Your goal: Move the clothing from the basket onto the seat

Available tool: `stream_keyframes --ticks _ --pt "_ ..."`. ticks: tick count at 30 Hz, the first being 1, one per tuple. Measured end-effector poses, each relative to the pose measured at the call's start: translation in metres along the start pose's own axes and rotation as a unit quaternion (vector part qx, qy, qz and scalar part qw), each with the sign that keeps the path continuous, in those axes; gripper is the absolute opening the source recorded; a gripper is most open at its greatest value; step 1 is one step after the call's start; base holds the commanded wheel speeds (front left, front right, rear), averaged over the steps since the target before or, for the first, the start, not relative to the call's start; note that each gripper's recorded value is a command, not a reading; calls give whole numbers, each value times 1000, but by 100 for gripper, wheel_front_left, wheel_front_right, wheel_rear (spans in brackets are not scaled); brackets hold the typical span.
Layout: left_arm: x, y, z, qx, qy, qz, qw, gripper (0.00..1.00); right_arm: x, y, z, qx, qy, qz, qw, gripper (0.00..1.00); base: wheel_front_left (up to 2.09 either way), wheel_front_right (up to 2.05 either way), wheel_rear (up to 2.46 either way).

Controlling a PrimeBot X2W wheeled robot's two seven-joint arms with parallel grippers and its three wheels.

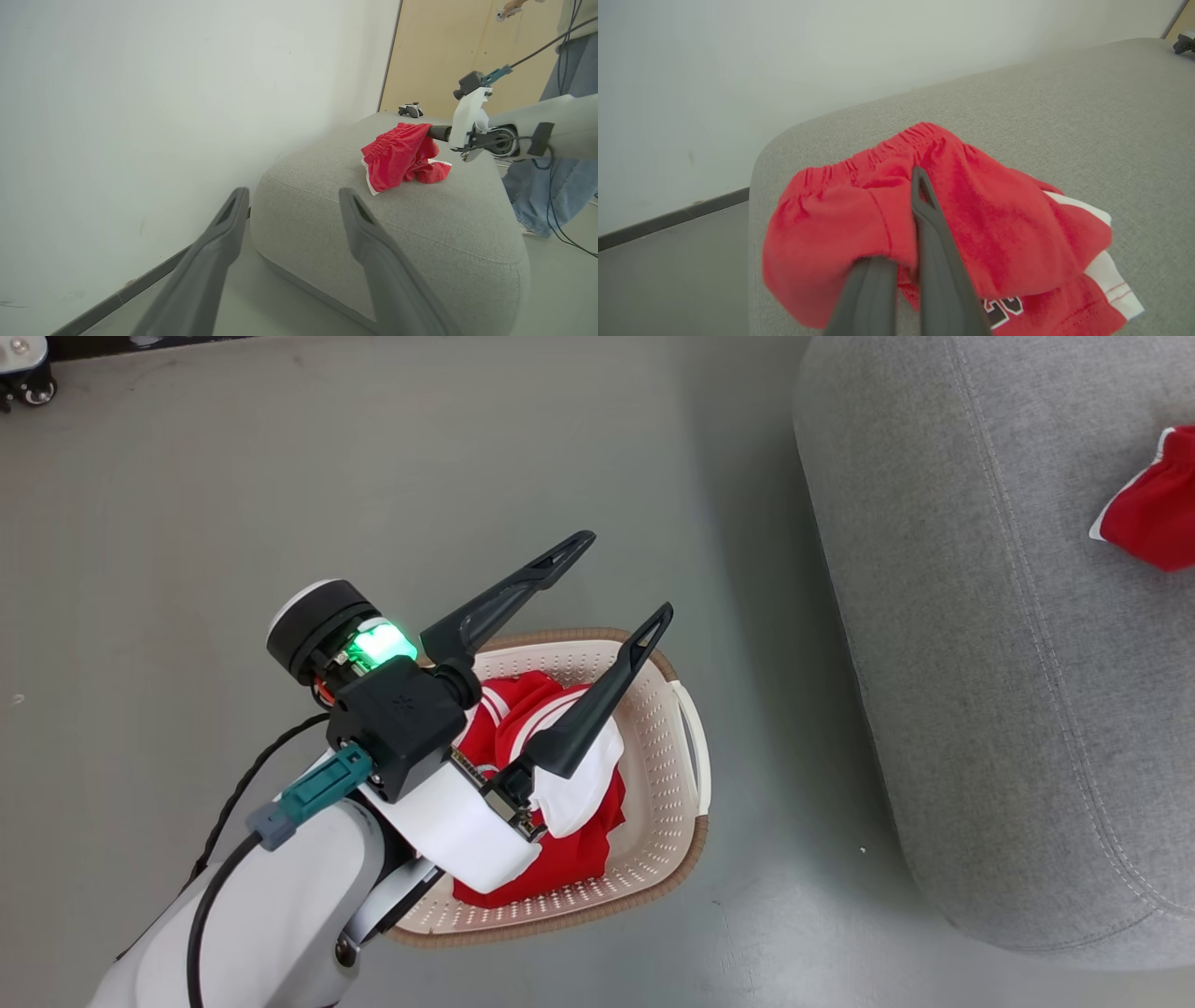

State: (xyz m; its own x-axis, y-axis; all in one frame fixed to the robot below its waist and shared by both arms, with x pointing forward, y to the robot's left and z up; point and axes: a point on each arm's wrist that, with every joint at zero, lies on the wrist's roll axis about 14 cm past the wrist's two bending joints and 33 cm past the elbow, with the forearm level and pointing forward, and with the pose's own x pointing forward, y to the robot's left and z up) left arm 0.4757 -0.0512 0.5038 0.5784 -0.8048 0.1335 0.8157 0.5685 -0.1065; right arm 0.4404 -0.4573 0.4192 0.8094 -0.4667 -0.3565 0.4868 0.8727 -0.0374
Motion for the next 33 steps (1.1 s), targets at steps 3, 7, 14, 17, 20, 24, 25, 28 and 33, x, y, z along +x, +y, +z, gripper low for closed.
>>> stream_keyframes --ticks 3,7,14,17,20,24,25,28,33 --pt "1 -1 0 0 -1 -1 1000 100 -7 -7 -15 -9 18 -6 1000 0 0 0 0" --pt "2 -3 1 0 -4 -3 1000 100 -15 -10 -27 -21 35 -5 999 24 0 0 0" --pt "6 -7 3 0 -9 -6 1000 100 -19 -8 -22 -28 27 4 999 100 0 0 0" --pt "6 -8 4 1 -10 -7 1000 100 -21 -8 -19 -29 22 5 999 100 0 0 0" --pt "7 -9 3 4 -7 -8 1000 100 -25 -9 -18 -27 20 7 999 100 0 0 0" --pt "7 -11 3 6 -6 -9 1000 100 -34 -11 -24 -22 24 8 999 100 0 0 0" --pt "7 -12 4 7 -6 -9 1000 100 -36 -11 -24 -22 24 9 999 100 0 0 0" --pt "6 -13 2 6 -3 -8 1000 100 -41 -12 -24 -20 21 13 999 100 0 0 0" --pt "3 -13 3 7 -2 -1 1000 100 -52 -9 -26 -23 16 26 999 100 0 0 0"
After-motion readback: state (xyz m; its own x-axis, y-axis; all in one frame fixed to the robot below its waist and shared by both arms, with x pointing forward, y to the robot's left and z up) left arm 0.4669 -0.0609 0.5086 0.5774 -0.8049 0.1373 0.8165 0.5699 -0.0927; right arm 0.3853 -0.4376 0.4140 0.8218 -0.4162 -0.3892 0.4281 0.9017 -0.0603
